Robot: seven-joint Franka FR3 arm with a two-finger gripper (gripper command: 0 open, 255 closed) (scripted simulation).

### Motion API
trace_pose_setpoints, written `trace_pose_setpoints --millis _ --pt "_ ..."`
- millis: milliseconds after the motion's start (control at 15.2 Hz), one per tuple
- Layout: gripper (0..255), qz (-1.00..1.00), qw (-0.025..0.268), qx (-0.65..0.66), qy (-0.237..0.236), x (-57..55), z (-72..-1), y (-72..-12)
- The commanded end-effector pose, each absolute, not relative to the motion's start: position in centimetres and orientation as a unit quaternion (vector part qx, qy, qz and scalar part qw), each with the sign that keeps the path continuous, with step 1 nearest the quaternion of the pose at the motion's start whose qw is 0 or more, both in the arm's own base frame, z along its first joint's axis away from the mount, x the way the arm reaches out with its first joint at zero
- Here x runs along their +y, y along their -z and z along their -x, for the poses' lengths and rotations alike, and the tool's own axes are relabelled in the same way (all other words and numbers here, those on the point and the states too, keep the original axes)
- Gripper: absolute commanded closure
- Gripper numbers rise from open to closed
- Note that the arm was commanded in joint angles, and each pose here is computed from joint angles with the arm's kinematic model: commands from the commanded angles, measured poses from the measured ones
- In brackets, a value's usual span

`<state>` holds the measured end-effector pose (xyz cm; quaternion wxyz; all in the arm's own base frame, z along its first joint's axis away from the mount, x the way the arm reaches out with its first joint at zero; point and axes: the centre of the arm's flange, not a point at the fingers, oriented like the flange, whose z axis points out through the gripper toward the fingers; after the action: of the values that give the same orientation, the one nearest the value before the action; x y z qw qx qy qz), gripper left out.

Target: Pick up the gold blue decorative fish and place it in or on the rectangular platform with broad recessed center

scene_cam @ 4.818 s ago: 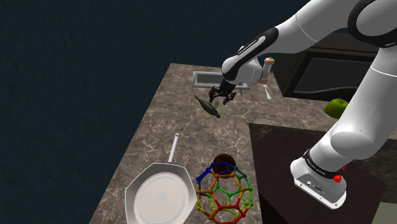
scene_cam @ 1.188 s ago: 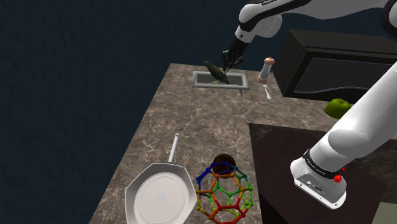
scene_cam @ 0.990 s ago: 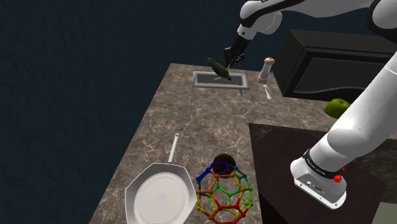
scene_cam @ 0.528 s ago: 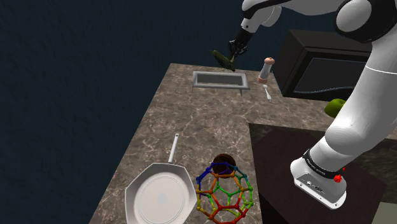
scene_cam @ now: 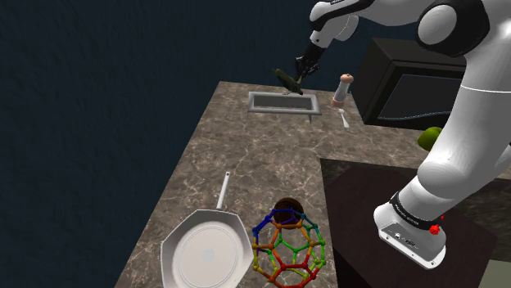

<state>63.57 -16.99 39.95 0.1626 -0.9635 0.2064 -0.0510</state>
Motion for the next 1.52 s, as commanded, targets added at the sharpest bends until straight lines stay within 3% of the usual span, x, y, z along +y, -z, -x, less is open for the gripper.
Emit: trace_pose_setpoints --millis 0,528,990,1056,1452 --pt "255 0.963 0.163 0.206 0.052 -17.0 -63.5 -38.9" --pt "255 0.963 0.163 0.206 0.052 -17.0 -63.5 -34.9" --pt "255 0.963 0.163 0.206 0.052 -17.0 -63.5 -34.9" --pt "0 0.963 0.163 0.206 0.052 -17.0 -63.5 -34.9" --pt "0 0.963 0.163 0.206 0.052 -17.4 -63.3 -36.2"
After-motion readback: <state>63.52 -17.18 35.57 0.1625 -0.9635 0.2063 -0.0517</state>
